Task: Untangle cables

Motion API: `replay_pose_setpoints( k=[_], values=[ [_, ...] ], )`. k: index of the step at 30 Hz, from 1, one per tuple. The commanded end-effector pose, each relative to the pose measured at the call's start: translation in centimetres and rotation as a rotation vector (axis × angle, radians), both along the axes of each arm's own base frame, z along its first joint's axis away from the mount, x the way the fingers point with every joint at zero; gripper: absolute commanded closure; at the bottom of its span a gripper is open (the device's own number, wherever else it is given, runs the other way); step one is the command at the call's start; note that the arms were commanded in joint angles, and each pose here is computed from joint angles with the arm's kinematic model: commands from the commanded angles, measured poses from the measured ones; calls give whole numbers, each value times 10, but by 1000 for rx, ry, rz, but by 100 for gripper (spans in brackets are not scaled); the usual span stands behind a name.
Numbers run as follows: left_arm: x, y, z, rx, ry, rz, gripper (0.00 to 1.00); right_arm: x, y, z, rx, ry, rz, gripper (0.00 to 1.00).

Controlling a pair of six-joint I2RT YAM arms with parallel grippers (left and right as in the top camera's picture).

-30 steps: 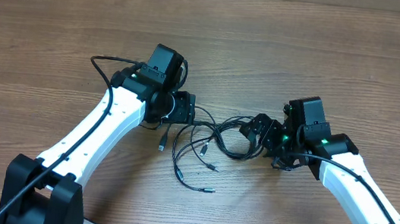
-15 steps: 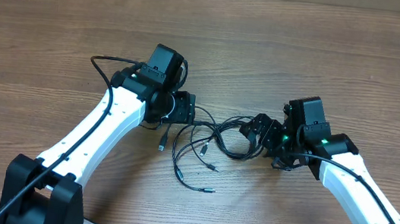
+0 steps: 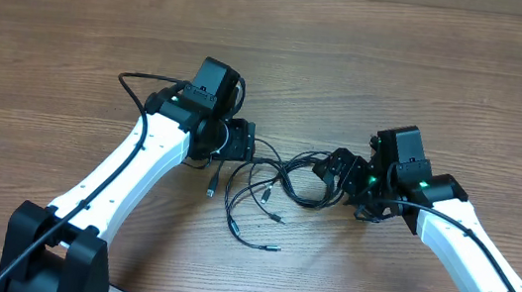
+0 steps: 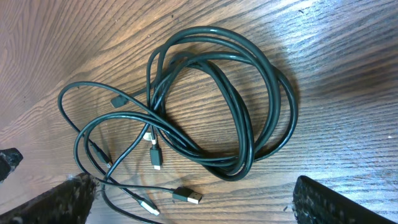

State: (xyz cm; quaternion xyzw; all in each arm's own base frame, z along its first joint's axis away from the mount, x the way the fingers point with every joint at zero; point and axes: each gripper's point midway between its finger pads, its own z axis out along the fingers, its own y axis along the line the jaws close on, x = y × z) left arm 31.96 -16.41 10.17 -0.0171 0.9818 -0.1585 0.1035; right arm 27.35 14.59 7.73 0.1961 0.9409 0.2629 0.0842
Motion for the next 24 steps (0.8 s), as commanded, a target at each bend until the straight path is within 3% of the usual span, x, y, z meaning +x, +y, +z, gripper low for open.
replay_pose_setpoints(
  k=[1,7,17,24],
  values=[
    [2,-1,-2,2,2,5,29,4,1,7,1,-26,-2,0],
    [9,-4,1,-12,-29,8,28,4,1,7,1,-26,-1,0],
    [49,-18,12,-65,-189,9,28,4,1,7,1,-26,-2,0],
    [73,-13,21,-15,-315,14,28,4,1,7,1,-26,-1,0]
  ],
)
